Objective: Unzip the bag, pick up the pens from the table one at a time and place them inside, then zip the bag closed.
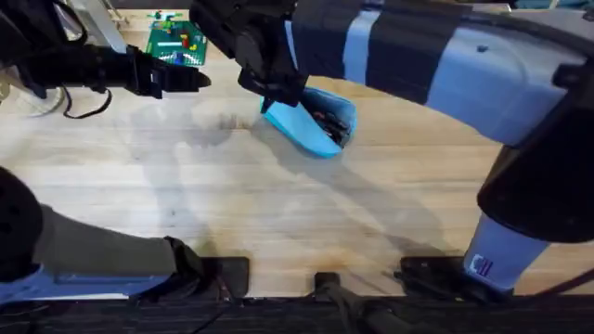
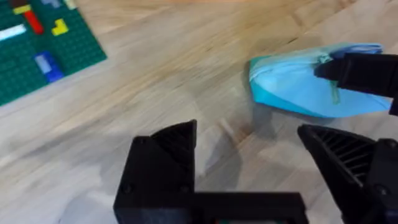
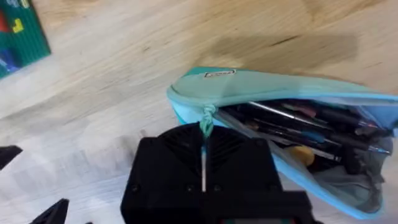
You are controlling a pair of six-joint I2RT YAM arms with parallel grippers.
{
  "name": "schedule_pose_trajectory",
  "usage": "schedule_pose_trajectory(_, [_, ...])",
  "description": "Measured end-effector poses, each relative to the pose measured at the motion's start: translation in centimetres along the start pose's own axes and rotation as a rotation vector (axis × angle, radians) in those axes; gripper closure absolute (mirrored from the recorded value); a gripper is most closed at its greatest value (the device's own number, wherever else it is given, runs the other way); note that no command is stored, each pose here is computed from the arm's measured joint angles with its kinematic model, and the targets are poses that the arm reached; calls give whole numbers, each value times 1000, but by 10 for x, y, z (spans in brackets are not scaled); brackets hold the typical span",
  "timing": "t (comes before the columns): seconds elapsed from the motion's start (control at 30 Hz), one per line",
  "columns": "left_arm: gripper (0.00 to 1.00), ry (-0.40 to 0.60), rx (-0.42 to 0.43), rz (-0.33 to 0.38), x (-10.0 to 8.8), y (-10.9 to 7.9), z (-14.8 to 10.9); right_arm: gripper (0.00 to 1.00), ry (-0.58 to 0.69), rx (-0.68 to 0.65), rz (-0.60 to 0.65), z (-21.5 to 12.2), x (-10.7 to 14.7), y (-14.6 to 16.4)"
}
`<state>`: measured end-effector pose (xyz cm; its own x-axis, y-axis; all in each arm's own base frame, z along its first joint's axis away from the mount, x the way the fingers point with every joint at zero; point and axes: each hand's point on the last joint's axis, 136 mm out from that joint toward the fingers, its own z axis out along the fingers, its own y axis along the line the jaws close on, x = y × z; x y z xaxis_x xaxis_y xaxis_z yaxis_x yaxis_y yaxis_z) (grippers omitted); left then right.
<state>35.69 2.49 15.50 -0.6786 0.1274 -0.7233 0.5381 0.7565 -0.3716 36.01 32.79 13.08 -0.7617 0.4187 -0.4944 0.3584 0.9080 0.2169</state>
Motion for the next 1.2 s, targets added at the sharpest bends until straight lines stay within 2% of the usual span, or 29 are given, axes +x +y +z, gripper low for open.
schedule_pose_trajectory(0.03, [9,-31,47,9,-1,2,7,969,0,0,0,0,0,0])
schedule_pose_trajectory(0.3, [10,-85,117,23,-2,10,23,968,0,0,0,0,0,0])
schedule_pose_trajectory(0.4, [10,-94,152,35,-2,7,32,968,0,0,0,0,0,0])
schedule_pose_trajectory(0.43, [9,-99,185,56,-3,3,43,968,0,0,0,0,0,0])
schedule_pose_trajectory(0.6, [9,-100,226,92,-4,-3,59,968,0,0,0,0,0,0])
schedule_pose_trajectory(0.63, [8,-101,236,122,-6,-4,68,968,0,0,0,0,0,0])
schedule_pose_trajectory(0.73, [8,-113,231,164,-10,-3,73,969,0,0,0,0,0,0])
schedule_pose_trajectory(0.93, [8,-114,226,176,-11,-2,73,969,0,0,0,0,0,0])
schedule_pose_trajectory(0.97, [8,-129,215,205,-15,1,74,968,0,0,0,0,0,0])
schedule_pose_trajectory(1.0, [10,-146,221,299,-15,-1,73,968,0,-1,0,0,0,0])
schedule_pose_trajectory(1.03, [9,-206,263,427,-19,-12,70,969,0,0,0,0,0,0])
schedule_pose_trajectory(1.13, [9,-252,287,480,-24,-16,69,968,0,0,0,0,0,0])
schedule_pose_trajectory(1.2, [9,-279,312,488,-23,-17,72,969,0,0,0,0,0,0])
